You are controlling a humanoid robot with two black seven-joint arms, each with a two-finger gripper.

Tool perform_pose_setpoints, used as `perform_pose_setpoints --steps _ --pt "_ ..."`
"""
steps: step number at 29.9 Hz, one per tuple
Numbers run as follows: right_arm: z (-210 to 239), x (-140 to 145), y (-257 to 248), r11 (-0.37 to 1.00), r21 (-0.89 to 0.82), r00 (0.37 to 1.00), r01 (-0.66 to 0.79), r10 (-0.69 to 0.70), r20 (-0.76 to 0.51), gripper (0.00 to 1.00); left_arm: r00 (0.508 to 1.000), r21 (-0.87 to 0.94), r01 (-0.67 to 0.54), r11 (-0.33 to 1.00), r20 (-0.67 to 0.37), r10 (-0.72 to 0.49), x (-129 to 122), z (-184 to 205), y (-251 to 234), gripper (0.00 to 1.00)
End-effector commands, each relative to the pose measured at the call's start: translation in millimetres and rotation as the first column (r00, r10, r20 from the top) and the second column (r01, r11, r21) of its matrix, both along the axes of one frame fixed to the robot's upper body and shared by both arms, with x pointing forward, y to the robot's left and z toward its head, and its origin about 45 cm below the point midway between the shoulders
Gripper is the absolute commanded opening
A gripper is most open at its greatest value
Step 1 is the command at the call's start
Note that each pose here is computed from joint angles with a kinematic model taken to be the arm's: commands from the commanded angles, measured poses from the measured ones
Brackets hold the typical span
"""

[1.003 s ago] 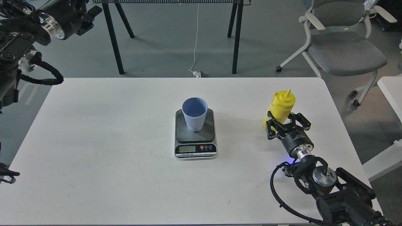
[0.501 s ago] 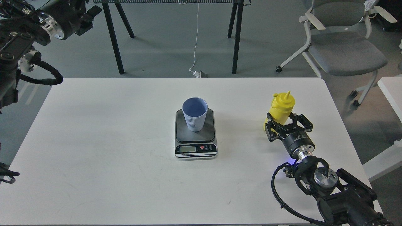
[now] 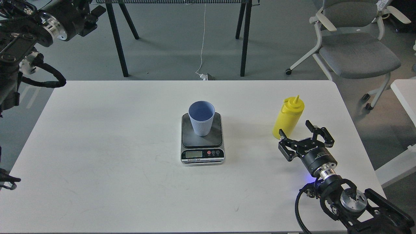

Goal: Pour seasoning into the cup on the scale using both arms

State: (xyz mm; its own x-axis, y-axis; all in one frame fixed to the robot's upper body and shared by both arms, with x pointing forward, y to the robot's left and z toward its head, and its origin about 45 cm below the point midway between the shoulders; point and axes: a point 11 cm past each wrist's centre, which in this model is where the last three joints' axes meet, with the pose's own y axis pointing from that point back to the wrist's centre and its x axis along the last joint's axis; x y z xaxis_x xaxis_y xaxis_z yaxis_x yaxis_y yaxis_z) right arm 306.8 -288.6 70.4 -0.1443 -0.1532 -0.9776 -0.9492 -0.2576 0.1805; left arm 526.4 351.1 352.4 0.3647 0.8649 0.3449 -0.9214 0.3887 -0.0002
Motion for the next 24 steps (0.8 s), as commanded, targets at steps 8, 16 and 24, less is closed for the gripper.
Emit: perform_pose_setpoints --steps 8,16,24 --pt "5 -64 -30 0.997 -0.055 0.998 -0.052 0.05 -0.04 0.97 1.0 0.006 -0.014 1.0 0.007 0.014 -1 4 8 1.0" --pt "57 -86 -175 0.903 -0.427 0.995 -0.04 -0.001 -0.095 0.97 1.0 -0.025 -0.023 0.999 0.015 0.023 -1 6 10 1.0" --pt "164 -24 -228 0.796 -0.603 0.994 0.059 0.009 0.109 0.97 0.999 -0.111 -0.011 0.994 0.028 0.014 2 5 -5 1.0"
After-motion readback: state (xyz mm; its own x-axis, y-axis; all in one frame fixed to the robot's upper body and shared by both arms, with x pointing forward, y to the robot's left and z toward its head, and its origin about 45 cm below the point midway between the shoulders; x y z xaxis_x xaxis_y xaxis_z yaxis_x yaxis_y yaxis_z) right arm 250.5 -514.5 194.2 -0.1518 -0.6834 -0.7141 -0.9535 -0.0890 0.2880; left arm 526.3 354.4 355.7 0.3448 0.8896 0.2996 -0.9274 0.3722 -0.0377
